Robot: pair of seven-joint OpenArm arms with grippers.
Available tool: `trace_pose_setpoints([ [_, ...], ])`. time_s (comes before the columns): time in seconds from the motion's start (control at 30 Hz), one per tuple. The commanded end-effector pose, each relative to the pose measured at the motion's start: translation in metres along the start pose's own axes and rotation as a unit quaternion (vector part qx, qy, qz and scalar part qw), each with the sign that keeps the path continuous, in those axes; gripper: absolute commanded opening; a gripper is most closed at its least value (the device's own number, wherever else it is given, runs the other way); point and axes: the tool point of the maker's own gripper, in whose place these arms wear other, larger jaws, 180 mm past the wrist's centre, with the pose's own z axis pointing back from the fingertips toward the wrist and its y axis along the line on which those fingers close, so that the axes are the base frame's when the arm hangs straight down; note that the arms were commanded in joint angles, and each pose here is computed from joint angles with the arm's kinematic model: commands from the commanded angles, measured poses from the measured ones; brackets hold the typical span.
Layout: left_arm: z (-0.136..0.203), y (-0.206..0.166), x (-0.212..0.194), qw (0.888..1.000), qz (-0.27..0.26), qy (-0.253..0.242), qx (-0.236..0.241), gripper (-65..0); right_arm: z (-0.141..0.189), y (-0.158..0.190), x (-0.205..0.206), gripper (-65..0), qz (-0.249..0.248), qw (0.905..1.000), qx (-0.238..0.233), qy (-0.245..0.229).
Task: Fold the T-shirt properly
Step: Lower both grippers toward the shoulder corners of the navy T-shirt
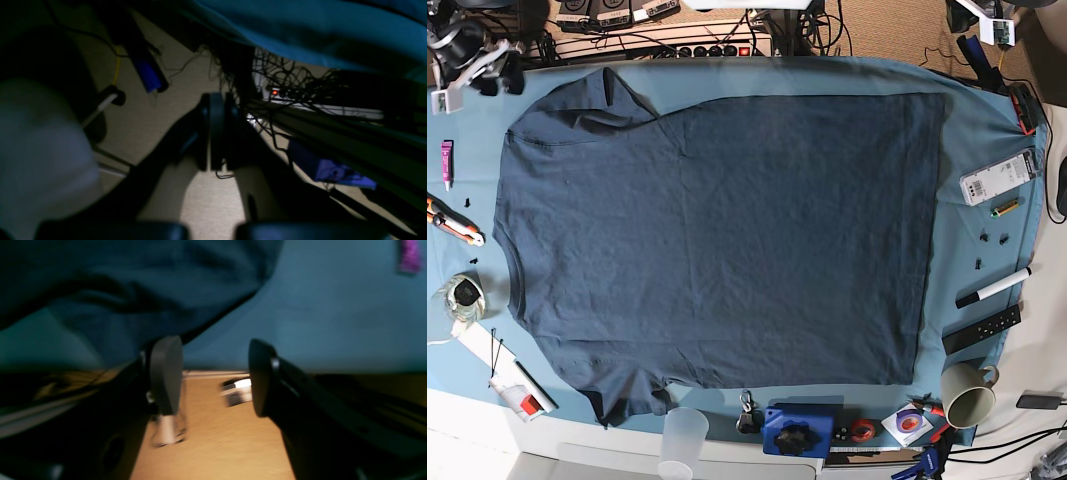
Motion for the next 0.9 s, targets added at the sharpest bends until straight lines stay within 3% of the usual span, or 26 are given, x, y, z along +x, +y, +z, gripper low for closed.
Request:
trace_pose_setpoints([
  [0.0,0.005,0.001,0.003,1.000,-0.004,-0.006,0.001,-65.0,0.001,0.001,0.006,-33.3,-0.003,0.9997,0.018,-0.014],
  [0.17,0.002,0.000,0.008,1.000,-0.004,-0.014,0.000,-65.0,-0.009,-0.003,-0.009,-33.3,-0.091,0.9931,0.071,-0.021],
  [0.3,0.000,0.000,0.013,1.000,-0.003,-0.022,-0.001,-65.0,-0.014,-0.007,-0.010,-33.3,-0.130,0.9870,0.087,-0.038],
  [0.47,0.000,-0.001,0.013,1.000,-0.004,-0.023,-0.001,-65.0,-0.018,0.001,0.002,-33.3,-0.138,0.9823,0.116,-0.052],
  [0.7,-0.002,-0.001,0.018,1.000,-0.003,-0.031,-0.002,-65.0,-0.021,0.002,0.009,-33.3,-0.135,0.9818,0.118,-0.063],
  [0.87,-0.008,-0.003,0.030,0.999,-0.003,-0.051,-0.004,-65.0,-0.038,0.026,-0.002,-33.3,-0.129,0.9791,0.154,-0.030],
])
